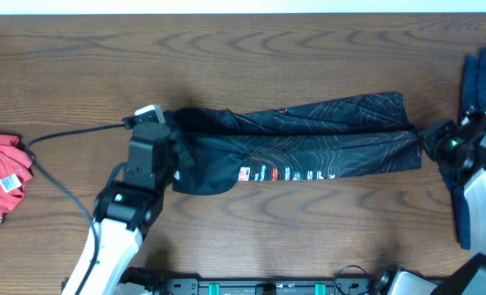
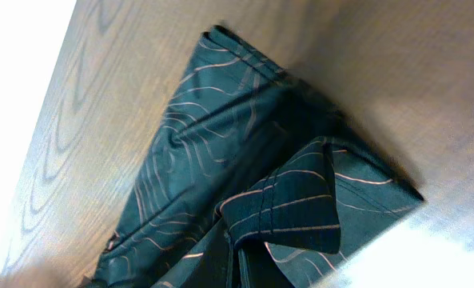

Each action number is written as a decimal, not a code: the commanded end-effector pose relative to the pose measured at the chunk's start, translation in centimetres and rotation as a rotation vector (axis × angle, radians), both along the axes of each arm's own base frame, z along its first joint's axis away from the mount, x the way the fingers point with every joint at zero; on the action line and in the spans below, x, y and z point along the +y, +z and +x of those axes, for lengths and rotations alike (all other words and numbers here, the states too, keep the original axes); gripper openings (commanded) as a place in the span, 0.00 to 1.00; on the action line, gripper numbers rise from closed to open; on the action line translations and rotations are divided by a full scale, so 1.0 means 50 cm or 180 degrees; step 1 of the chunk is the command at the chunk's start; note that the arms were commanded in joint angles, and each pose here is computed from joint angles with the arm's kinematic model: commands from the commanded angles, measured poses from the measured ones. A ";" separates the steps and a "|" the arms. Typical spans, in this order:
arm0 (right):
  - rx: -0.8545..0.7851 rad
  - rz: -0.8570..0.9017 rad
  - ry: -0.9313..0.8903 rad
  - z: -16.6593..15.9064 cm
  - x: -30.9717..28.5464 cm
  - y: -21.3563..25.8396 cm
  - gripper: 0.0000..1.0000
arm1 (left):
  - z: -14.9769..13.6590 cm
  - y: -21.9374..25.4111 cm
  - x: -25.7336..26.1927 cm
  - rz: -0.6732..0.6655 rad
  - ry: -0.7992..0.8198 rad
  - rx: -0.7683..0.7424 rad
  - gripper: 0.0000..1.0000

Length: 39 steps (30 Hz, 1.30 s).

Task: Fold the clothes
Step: 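Lift the near hem with both grippers and fold it over toward the far edge, then lay the folded strip down and open the right gripper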

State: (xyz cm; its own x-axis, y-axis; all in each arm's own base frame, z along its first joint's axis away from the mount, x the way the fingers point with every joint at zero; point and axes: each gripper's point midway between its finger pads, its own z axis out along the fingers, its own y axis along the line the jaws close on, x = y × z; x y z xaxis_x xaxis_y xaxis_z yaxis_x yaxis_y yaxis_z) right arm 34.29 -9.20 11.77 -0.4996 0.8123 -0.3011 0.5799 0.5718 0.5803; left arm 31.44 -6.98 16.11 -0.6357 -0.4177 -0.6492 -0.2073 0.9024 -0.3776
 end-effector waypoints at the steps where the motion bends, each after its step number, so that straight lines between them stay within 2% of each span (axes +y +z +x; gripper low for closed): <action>1: -0.0109 -0.0004 0.0064 0.048 0.009 0.019 0.02 | 0.033 -0.006 0.023 0.0099 0.0143 -0.0001 0.06; 10: -0.0018 0.0058 0.0148 0.138 0.028 -0.021 0.02 | 0.098 -0.049 0.106 0.0099 0.0562 0.0015 0.06; 17: 0.0079 0.0180 0.0198 0.184 0.062 -0.090 0.02 | 0.137 -0.068 0.125 0.0059 0.0648 -0.0065 0.06; 29: 0.0226 0.0089 0.0080 0.189 0.056 -0.133 0.02 | 0.182 -0.160 0.094 -0.0102 0.0476 0.0107 0.08; 39: 0.0229 0.0072 0.0077 0.188 0.055 -0.133 0.02 | 0.228 -0.136 0.093 -0.0110 0.0462 -0.0246 0.06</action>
State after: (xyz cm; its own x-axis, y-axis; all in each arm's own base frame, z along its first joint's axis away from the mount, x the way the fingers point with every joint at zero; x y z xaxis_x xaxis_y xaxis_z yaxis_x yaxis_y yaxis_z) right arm 43.07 -6.18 4.70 -0.5509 0.8028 -0.2281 0.6056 0.5726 0.5525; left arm 41.90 -2.68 8.71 -0.5338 -0.5339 -0.6557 -0.3129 0.8451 -0.4335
